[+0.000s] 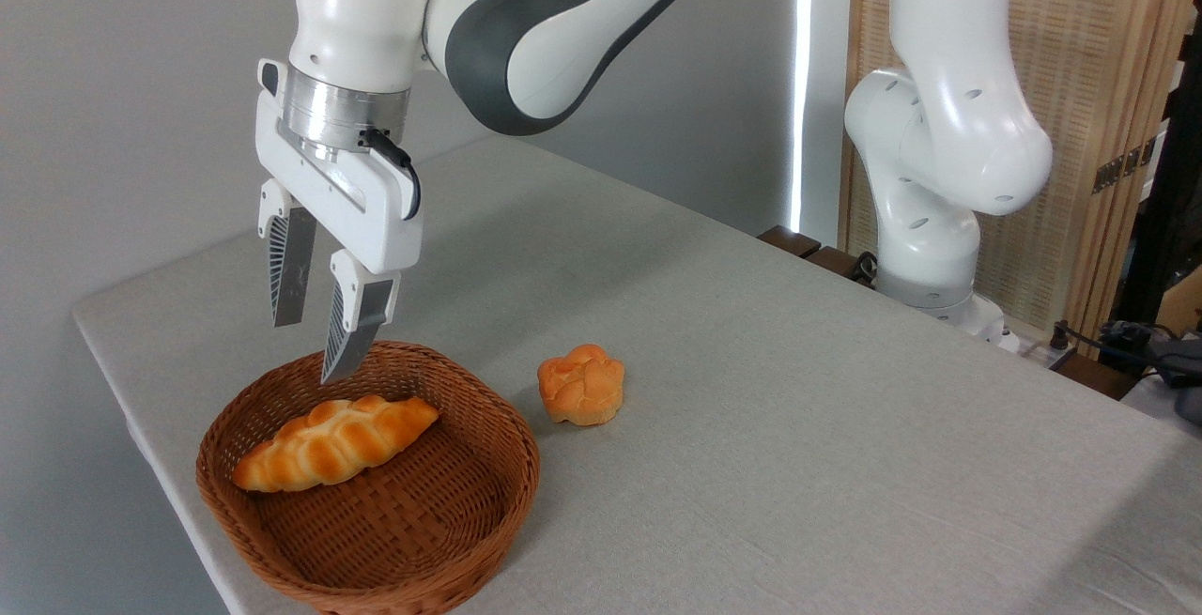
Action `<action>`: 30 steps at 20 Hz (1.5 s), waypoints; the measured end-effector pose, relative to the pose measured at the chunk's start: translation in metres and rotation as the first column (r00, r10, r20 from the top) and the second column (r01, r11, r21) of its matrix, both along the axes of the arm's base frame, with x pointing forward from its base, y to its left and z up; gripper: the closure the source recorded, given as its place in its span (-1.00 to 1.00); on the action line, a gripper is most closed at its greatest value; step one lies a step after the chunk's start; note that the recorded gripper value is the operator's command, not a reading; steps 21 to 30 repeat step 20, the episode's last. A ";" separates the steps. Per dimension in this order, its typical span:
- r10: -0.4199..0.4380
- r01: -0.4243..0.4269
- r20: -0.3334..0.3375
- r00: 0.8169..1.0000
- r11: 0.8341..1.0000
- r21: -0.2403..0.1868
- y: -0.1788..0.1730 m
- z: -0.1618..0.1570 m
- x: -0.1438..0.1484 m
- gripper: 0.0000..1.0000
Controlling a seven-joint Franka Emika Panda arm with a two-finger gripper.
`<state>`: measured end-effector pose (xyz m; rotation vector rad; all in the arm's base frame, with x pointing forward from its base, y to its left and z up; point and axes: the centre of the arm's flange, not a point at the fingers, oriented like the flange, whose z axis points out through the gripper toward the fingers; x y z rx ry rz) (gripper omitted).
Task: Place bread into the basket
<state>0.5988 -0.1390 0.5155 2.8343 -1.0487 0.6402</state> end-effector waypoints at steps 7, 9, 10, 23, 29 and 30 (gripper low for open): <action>0.054 -0.054 -0.006 0.999 0.998 -0.021 0.014 0.030 -0.004 -1.00; 0.055 -0.055 -0.018 0.998 0.998 -0.021 0.019 0.042 -0.011 -1.00; 0.055 -0.055 -0.017 0.998 0.998 -0.023 0.021 0.051 -0.014 -1.00; 0.026 -0.015 -0.176 0.984 0.998 0.064 0.032 0.077 -0.043 -1.00; 0.026 -0.015 -0.176 0.984 0.998 0.064 0.032 0.077 -0.043 -1.00; 0.026 -0.015 -0.176 0.984 0.998 0.064 0.032 0.077 -0.043 -1.00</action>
